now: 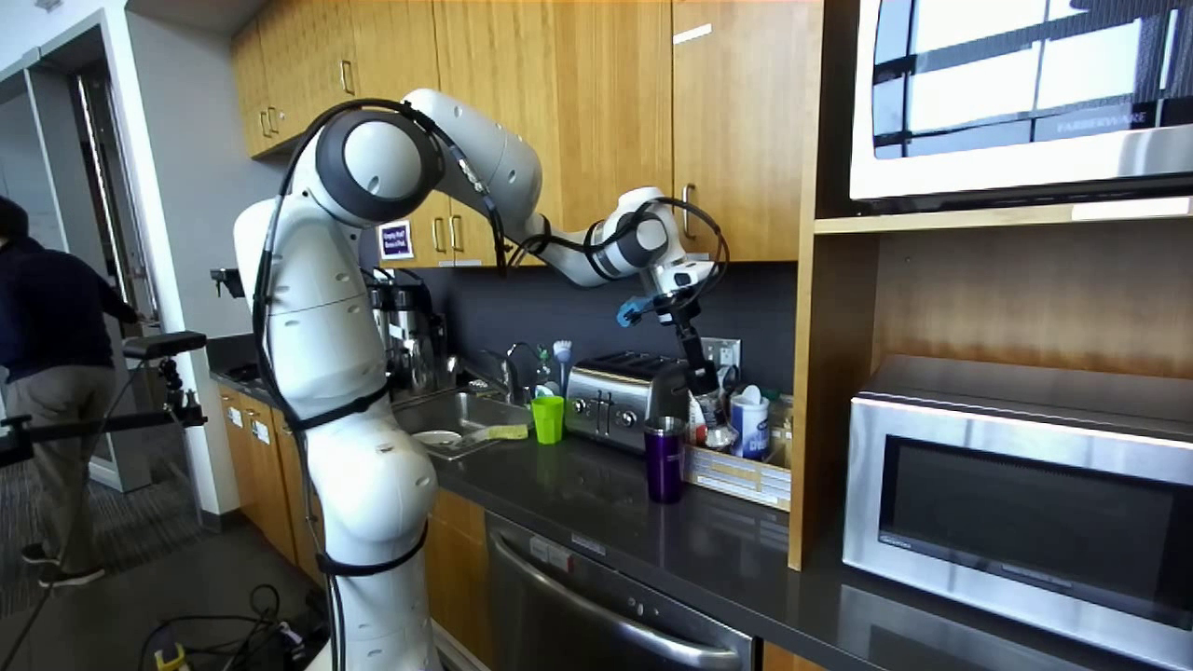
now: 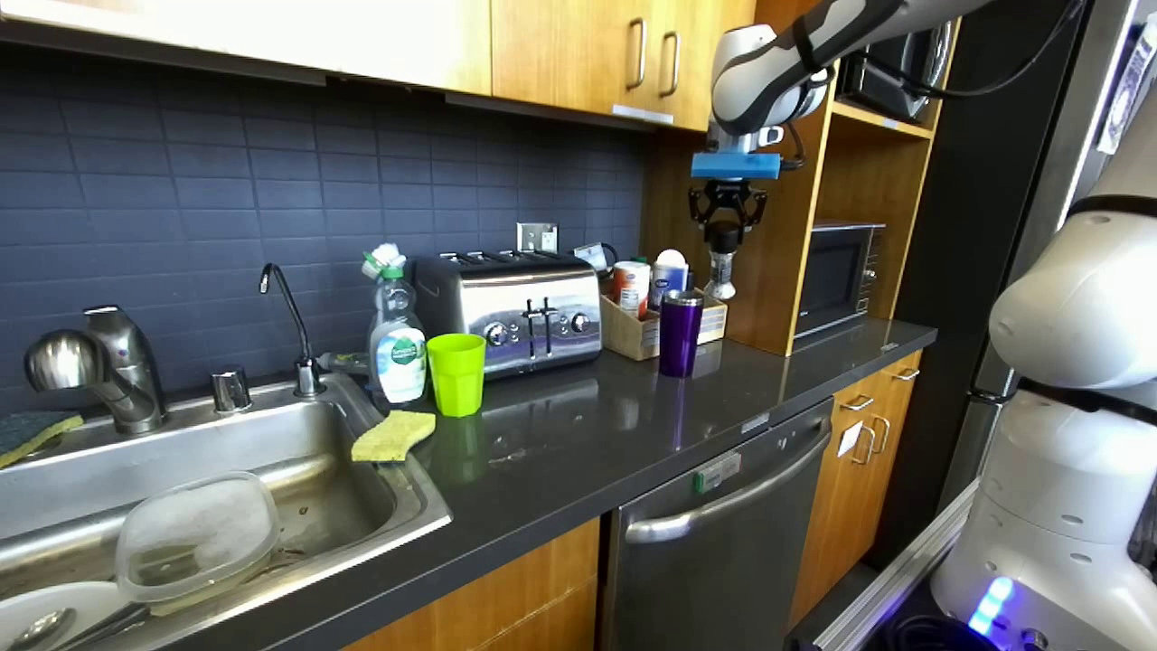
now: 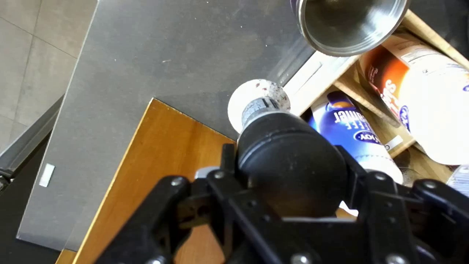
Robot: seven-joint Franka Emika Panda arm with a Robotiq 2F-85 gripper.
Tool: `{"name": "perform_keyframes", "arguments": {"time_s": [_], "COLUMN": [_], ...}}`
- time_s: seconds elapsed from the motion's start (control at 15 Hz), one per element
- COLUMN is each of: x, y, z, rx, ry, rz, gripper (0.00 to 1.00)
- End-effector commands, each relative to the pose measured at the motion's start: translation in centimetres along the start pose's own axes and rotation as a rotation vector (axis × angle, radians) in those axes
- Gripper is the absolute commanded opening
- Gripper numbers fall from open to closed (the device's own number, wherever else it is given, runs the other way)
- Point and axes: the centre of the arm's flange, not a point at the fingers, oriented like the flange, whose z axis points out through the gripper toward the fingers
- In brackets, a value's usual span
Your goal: Put the container with a black lid in the wooden seasoning rack on the right
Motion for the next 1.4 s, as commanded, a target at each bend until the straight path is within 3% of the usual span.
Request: {"name": "perform_keyframes", "arguments": {"time_s": [0.0, 1.33], "x": [1.5, 4.4], "y": [-0.8, -1.2], "z": [0.1, 2.9], "rx": [0.012, 0.024], "ry": [0.032, 0.114], "rz": [0.05, 0.202], "gripper": [0.39, 0.39]}}
